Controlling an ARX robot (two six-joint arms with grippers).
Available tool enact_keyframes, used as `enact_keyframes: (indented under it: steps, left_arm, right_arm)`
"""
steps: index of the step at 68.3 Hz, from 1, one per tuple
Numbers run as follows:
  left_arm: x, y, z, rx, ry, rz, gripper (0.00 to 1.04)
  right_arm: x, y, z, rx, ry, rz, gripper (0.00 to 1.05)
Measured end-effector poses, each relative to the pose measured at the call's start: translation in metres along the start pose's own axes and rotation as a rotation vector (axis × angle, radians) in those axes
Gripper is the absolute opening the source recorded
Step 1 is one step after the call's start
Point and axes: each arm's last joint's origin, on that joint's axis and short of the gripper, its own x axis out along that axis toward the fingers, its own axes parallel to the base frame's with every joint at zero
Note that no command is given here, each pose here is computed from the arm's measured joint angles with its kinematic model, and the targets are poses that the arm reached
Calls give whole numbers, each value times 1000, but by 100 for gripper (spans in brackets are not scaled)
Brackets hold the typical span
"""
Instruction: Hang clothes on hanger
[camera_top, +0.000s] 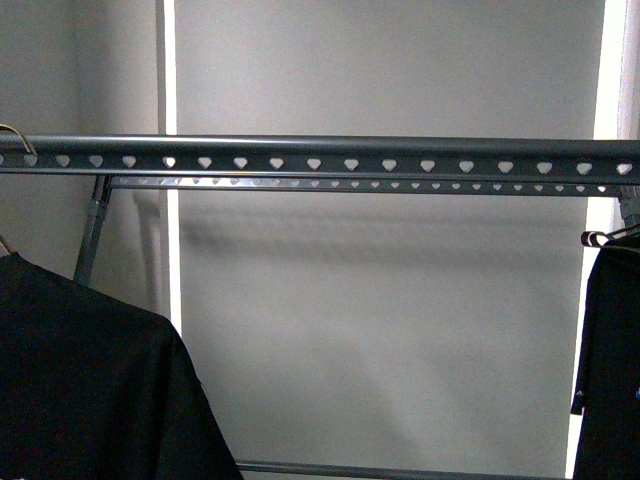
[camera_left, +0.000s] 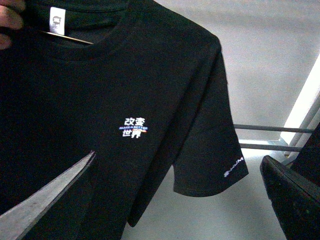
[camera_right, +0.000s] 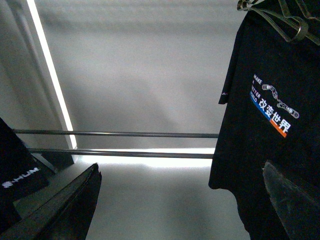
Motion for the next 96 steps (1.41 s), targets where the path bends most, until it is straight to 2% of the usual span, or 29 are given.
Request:
enact_keyframes:
  steps: [26,28,31,36,38,44,48,55,68,74,85,93,96]
  left_arm:
    - [0,0,0,1,2,-5,98]
    - [0,0,-1,7,28,-34,98]
    - [2,-1,-1,-5,128,-149,98]
    - [13,-2,4,-27,183,-178,98]
    - [17,-3,9,-29,175,-167,98]
    - [45,-3,47,-106,113,-81,98]
    - [68,-3,71,-180,102,-29,98]
    - [113,-4,98,-346,97,56,98]
    - [185,-4,114,-619,183,202,98]
    - [213,0,123,-730,146,270,98]
    - [243,3,140,-770,81,319,98]
    - [259,4,142,-766,88,367,98]
    - [263,4,140,-761,98,385,93]
  right_arm:
    - [0,0,0,0,0,0,97]
    - [0,0,0,0,0,0,97]
    - [0,0,0,0,0,0,97]
    - [0,0,0,0,0,2,97]
    - [0,0,0,0,0,1,97]
    - [0,0,0,0,0,0,97]
    - [0,0,0,0,0,0,97]
    - [0,0,0,0,0,0,97]
    - [0,0,0,0,0,0,97]
    - [0,0,0,0,0,0,97]
    - [0,0,0,0,0,0,97]
    - [0,0,0,0,0,0,97]
    - [0,0,0,0,0,0,97]
